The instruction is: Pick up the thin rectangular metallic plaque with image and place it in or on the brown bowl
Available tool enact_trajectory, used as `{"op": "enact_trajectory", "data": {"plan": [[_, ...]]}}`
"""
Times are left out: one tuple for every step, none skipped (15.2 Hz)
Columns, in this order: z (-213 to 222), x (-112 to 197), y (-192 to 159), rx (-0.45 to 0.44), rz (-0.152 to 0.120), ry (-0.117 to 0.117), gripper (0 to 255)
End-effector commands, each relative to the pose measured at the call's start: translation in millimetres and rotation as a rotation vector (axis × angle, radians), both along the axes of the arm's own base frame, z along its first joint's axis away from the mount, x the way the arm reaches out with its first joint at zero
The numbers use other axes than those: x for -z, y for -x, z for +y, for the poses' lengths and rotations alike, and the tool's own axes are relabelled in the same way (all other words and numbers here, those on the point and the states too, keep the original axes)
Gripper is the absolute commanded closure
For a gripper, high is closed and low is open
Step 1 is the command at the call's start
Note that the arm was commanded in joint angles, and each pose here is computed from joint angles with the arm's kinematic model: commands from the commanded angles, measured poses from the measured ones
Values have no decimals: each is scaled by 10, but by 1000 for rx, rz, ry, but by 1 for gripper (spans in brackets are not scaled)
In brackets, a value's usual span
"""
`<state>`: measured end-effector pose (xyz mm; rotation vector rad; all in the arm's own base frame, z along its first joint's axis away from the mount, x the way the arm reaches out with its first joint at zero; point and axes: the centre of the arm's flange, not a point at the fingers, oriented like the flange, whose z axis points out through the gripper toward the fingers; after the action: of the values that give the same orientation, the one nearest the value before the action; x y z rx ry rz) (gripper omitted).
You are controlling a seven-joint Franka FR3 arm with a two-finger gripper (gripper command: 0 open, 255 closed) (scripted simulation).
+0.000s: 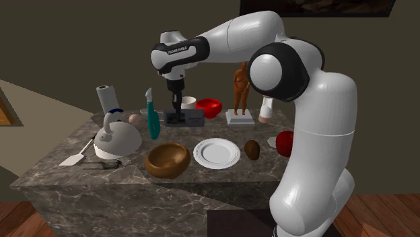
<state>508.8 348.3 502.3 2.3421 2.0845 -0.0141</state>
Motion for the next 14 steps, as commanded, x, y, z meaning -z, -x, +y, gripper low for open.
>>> {"op": "enact_trajectory", "data": {"plan": [[-6, -94, 0, 0, 0, 0, 255], [-6, -147, 0, 0, 0, 0, 255], [-6, -200, 0, 0, 0, 0, 255], [-6, -253, 0, 0, 0, 0, 255], [-6, -305, 0, 0, 0, 0, 255], [-6, -358, 0, 0, 0, 0, 255], [-6, -411, 0, 0, 0, 0, 255], [-6, -464, 0, 0, 0, 0, 255], [-6, -517, 0, 0, 0, 0, 255], [-6, -569, 0, 0, 0, 0, 255], [-6, -622, 0, 0, 0, 0, 255], [-6, -675, 0, 0, 0, 0, 255], [-6, -728, 0, 0, 0, 0, 255], [-6, -781, 0, 0, 0, 0, 255]]}}
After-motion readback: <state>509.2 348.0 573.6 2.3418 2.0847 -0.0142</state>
